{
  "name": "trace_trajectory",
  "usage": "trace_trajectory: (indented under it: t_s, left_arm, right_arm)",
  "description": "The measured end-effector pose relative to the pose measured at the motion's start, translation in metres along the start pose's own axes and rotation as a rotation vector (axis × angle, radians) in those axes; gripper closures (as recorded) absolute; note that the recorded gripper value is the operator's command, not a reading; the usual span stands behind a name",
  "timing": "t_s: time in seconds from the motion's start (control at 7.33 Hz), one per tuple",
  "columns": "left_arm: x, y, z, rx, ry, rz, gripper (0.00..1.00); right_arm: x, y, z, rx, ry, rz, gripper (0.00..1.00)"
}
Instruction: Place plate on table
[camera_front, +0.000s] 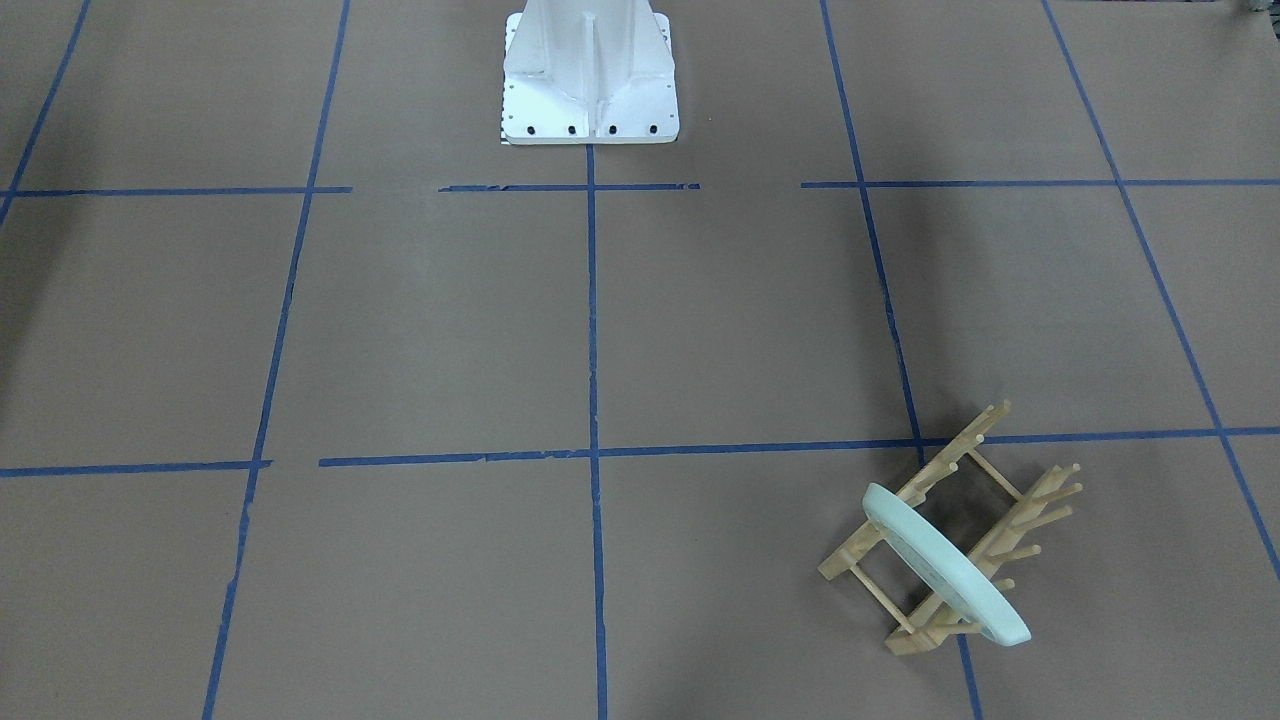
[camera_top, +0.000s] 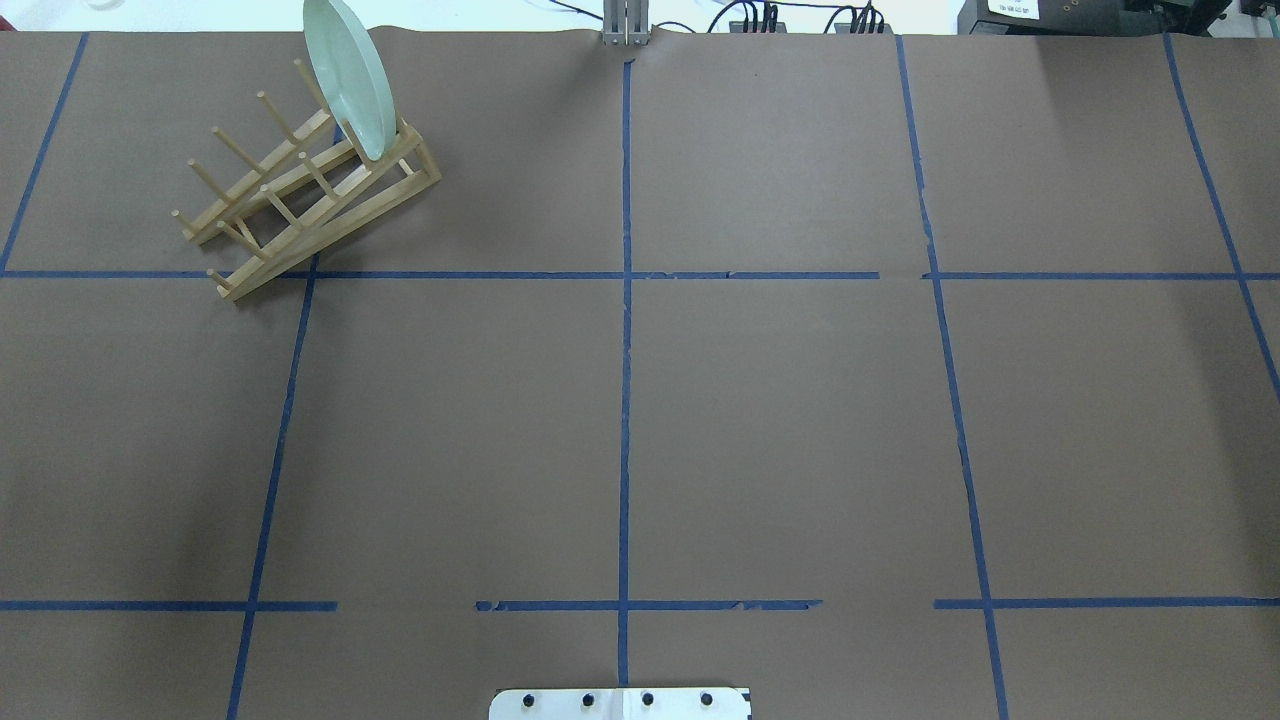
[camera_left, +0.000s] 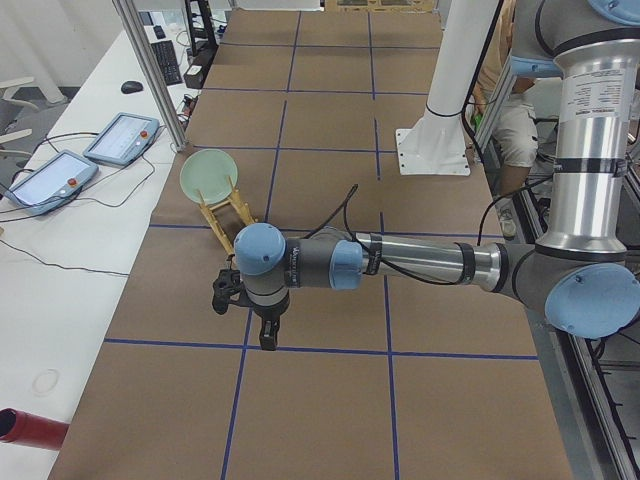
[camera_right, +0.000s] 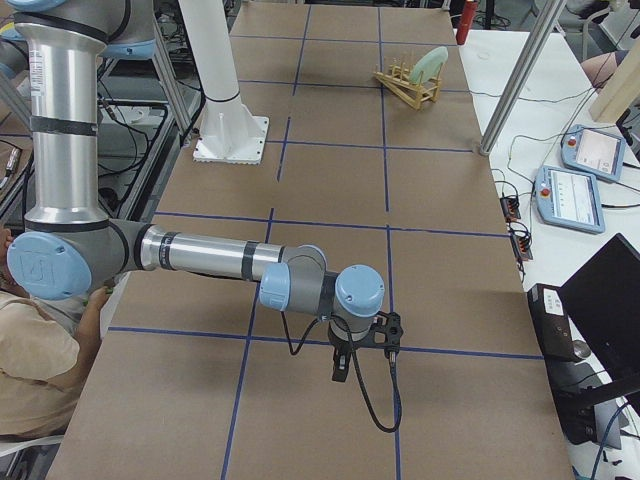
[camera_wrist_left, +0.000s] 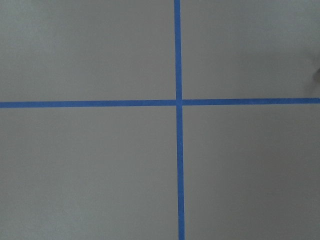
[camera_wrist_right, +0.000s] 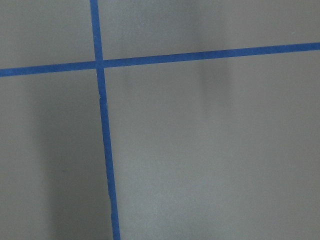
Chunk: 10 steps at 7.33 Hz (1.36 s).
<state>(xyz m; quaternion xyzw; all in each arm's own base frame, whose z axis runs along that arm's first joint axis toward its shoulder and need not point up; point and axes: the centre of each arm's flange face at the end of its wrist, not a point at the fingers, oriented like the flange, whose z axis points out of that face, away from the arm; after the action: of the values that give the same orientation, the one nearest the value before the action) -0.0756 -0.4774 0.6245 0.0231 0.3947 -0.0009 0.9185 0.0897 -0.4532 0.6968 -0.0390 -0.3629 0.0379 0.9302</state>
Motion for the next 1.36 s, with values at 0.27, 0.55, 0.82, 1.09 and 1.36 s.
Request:
trace_trajectory:
  t_s: [0.27, 0.55, 0.82, 1.09, 1.36]
  left_arm:
    - [-0.002, 0.004, 0.003, -0.005, 0.001, -0.005, 0.00]
    - [-0.002, 0.004, 0.002, -0.002, -0.006, -0.005, 0.00]
    - [-0.005, 0.009, 0.005, -0.006, 0.000, -0.014, 0.00]
    - [0.009, 0.005, -0.001, 0.049, 0.043, 0.010, 0.00]
    - [0.050, -0.023, -0.022, 0.160, 0.119, -0.108, 0.00]
  right_arm:
    - [0.000, 0.000, 0.000, 0.000, 0.000, 0.000, 0.00]
    - [0.000, 0.000, 0.000, 0.000, 0.000, 0.000, 0.00]
    - [0.000, 0.000, 0.000, 0.000, 0.000, 0.000, 0.00]
    - [0.000, 0.000, 0.000, 0.000, 0.000, 0.000, 0.00]
    - [0.000, 0.000, 0.000, 0.000, 0.000, 0.000, 0.00]
